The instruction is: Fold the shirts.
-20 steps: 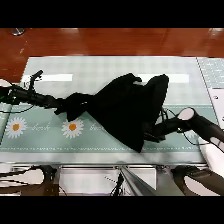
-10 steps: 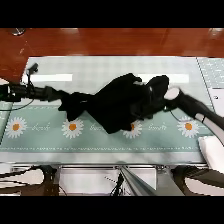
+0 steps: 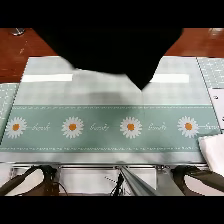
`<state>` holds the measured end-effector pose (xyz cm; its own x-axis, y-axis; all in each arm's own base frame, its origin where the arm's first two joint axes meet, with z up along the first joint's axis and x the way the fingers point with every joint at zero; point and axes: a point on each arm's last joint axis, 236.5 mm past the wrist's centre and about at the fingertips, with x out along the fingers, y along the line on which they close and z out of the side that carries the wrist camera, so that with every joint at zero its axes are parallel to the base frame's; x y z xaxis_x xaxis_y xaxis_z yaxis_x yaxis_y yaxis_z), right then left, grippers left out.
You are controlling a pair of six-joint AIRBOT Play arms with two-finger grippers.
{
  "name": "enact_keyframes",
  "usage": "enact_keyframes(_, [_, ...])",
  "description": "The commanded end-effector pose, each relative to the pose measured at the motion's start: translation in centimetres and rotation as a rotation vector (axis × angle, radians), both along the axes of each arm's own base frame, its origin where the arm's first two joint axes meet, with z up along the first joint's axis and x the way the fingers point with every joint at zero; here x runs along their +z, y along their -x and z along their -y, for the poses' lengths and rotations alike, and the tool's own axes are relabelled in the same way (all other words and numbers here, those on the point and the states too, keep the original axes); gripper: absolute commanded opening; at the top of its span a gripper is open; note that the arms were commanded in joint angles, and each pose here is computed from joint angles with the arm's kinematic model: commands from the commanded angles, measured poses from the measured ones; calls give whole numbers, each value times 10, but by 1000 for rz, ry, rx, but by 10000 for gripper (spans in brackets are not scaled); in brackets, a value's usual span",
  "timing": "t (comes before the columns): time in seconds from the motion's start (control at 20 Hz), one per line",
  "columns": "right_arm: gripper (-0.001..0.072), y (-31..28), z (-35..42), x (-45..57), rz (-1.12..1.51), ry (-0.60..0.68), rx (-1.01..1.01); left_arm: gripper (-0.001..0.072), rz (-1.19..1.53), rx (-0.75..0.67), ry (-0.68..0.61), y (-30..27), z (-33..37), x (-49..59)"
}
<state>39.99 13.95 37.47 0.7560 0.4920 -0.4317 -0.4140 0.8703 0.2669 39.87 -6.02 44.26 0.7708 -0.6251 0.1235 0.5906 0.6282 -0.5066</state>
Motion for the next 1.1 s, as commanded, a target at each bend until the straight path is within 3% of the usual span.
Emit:
enact_keyframes(0.0, [28,94,30,92,259,54,-55,19,139,382,-174,76,-34,85])
enact_keyframes(0.2, [28,179,51,110,374,71,-115,18,279,793,-411,188,-58,120])
enact_keyframes(0.35, [28,217,54,98,351,87,-110,19,321,911,-515,246,-48,122])
enact_keyframes(0.55, [28,226,58,70,263,102,-118,19,197,862,-540,252,-37,80])
enact_keyframes(0.7, [28,209,60,27,123,131,-120,20,23,776,-493,219,-46,28])
enact_keyframes(0.9, [28,152,60,-62,-80,150,-138,19,-194,503,-328,144,-37,-75])
enact_keyframes(1.05, [28,87,61,-128,-159,128,-187,19,-321,471,-199,83,-62,-171])
